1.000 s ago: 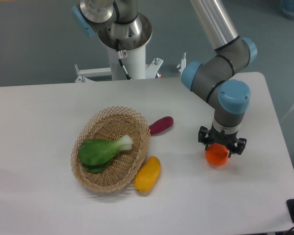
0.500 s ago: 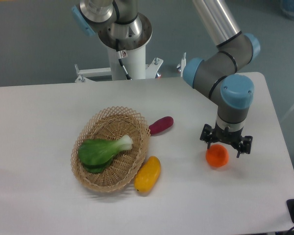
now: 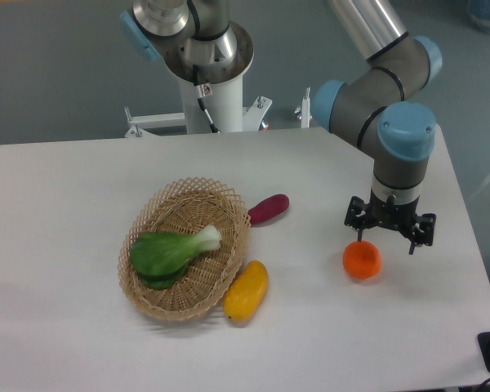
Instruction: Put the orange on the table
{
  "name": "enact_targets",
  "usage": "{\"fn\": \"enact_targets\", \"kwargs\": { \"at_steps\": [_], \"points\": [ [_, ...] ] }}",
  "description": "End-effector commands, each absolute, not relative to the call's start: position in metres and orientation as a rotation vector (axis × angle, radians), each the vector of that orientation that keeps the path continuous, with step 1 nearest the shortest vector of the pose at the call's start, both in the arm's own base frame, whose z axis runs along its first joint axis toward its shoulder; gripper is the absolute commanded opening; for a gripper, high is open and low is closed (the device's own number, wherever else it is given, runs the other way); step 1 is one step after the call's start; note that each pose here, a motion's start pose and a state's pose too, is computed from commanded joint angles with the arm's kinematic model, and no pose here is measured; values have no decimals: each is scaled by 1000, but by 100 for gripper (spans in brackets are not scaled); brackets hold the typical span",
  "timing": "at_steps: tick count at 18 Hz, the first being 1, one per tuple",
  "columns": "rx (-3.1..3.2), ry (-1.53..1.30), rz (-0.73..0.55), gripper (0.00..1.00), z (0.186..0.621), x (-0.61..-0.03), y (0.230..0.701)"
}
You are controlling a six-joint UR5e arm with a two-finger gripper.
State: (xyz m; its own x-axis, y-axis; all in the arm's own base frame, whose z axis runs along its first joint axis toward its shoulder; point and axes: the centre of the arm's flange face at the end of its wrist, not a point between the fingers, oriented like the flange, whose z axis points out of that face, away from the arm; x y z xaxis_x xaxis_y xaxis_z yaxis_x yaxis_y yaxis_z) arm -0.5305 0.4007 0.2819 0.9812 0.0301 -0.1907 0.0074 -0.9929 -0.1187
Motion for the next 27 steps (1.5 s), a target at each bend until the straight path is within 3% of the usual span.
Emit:
{"fn": "enact_targets", "kwargs": {
  "at_steps": [9,13,14,18,27],
  "points": [
    [-3023,31,280,100,318,-540,401],
    [-3033,47,264,100,358,-549,407],
    [-3038,49,244,100,400,-555,407],
    [-3030,139,306,100,460,-548,395],
    [-3070,343,176,100,464,-565,326]
  ]
}}
